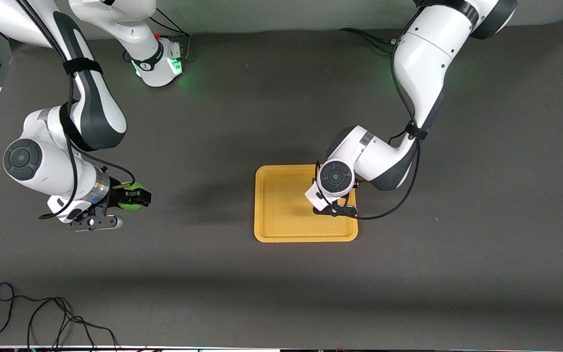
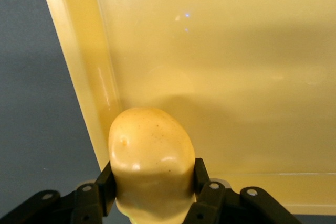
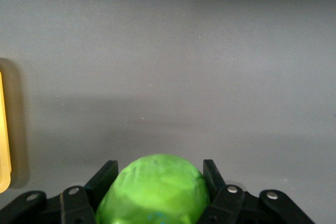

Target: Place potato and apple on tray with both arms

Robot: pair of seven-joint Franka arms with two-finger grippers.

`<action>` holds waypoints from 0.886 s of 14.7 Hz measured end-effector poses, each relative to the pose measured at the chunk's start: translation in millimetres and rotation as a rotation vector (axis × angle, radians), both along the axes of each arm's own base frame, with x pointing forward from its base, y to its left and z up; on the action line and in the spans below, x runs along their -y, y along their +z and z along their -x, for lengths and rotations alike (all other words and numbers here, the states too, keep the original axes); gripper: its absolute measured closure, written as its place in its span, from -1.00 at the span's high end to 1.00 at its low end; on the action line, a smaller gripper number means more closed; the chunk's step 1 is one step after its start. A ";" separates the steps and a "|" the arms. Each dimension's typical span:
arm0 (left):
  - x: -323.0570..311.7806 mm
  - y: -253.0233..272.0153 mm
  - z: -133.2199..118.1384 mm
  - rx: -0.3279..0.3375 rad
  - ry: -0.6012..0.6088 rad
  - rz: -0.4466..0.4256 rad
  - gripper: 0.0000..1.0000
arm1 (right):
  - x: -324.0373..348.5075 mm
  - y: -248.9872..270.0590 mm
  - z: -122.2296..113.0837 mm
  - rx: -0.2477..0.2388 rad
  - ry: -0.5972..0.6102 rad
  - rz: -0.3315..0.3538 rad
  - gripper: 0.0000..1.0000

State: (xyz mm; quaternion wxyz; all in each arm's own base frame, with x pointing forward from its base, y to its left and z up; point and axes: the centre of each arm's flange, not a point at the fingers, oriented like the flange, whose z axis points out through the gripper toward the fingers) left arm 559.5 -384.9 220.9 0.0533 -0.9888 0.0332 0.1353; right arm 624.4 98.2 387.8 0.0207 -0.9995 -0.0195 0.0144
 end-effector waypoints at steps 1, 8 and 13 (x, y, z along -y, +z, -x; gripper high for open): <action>-1.1 -3.2 -0.7 0.000 0.000 -0.002 0.22 | -5.6 3.2 -0.6 0.006 0.002 -0.004 0.44; -19.1 26.9 -17.1 0.013 0.032 -0.010 1.00 | -108.3 23.8 2.3 0.024 -0.115 -0.079 0.44; -122.3 197.3 -46.3 0.080 0.109 -0.005 1.00 | -222.6 -4.6 0.1 -0.002 -0.250 -0.195 0.44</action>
